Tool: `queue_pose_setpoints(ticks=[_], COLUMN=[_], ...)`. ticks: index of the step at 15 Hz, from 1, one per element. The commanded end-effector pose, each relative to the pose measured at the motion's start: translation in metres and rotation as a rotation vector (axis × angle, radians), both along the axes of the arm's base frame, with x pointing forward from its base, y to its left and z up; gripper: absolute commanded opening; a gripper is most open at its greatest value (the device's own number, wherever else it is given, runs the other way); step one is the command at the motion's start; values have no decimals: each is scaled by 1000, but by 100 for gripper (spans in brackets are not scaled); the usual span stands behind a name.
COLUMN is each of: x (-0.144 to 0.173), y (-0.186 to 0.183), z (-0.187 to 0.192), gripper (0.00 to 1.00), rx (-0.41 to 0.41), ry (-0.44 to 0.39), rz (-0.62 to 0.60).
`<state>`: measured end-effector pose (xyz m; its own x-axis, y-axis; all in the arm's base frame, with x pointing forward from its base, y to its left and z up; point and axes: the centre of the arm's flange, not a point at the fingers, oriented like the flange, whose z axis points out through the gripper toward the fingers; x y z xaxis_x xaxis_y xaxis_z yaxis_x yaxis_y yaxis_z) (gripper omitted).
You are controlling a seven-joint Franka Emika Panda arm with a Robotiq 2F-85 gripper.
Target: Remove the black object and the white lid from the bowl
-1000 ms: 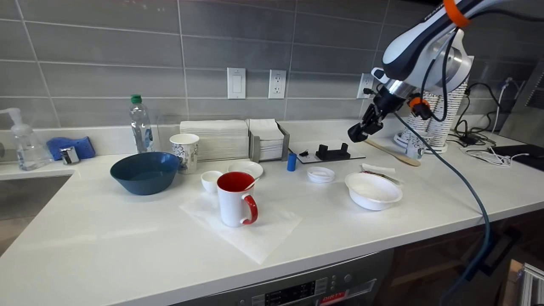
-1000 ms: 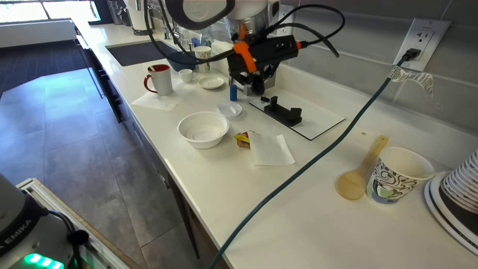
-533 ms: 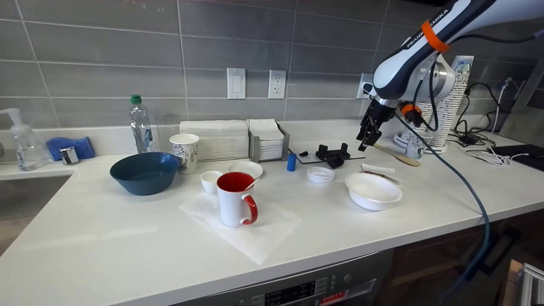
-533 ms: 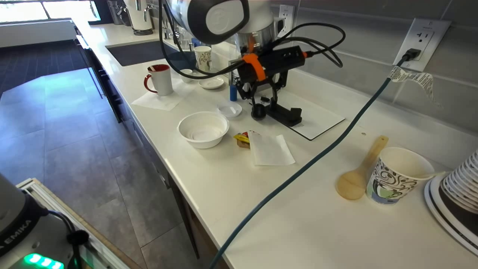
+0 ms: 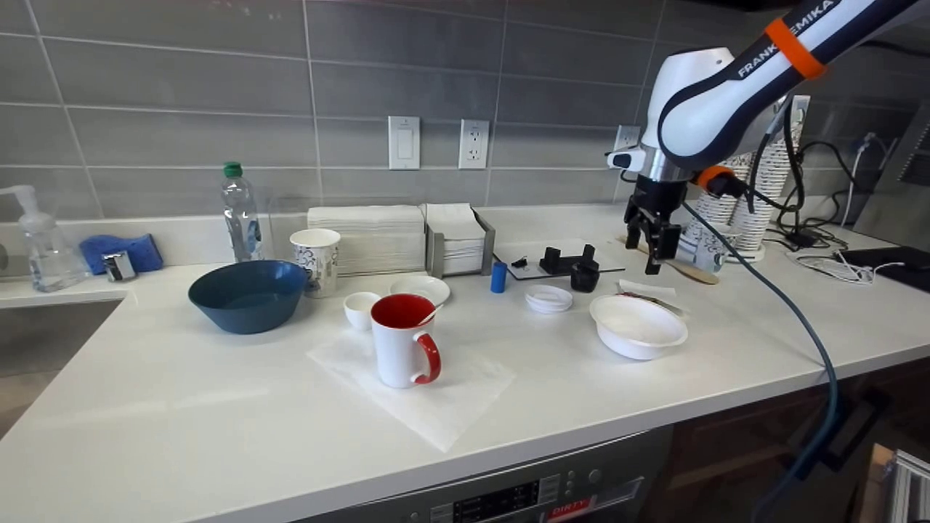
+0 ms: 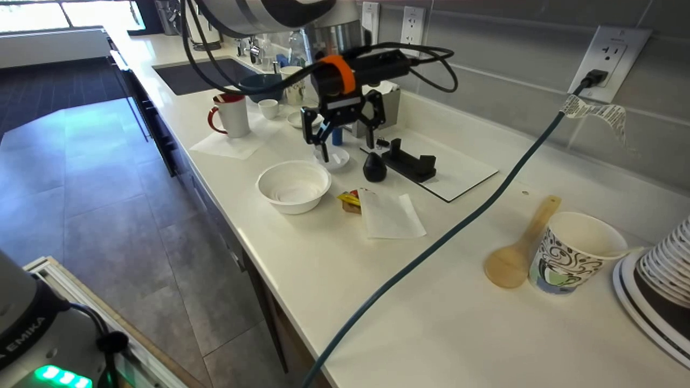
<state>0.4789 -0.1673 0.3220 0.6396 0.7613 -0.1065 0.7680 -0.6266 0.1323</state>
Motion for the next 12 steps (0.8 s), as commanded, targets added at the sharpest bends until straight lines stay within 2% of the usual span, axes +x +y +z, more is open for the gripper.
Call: queue_pose_setpoints(ticks=[1, 6, 12], x=[-19, -23, -33], y=[31, 57, 66], z=[4, -20, -37], gripper=[100, 100, 100], rx=[13, 24, 34], ry=[64, 105, 141], rz=[85, 182, 226])
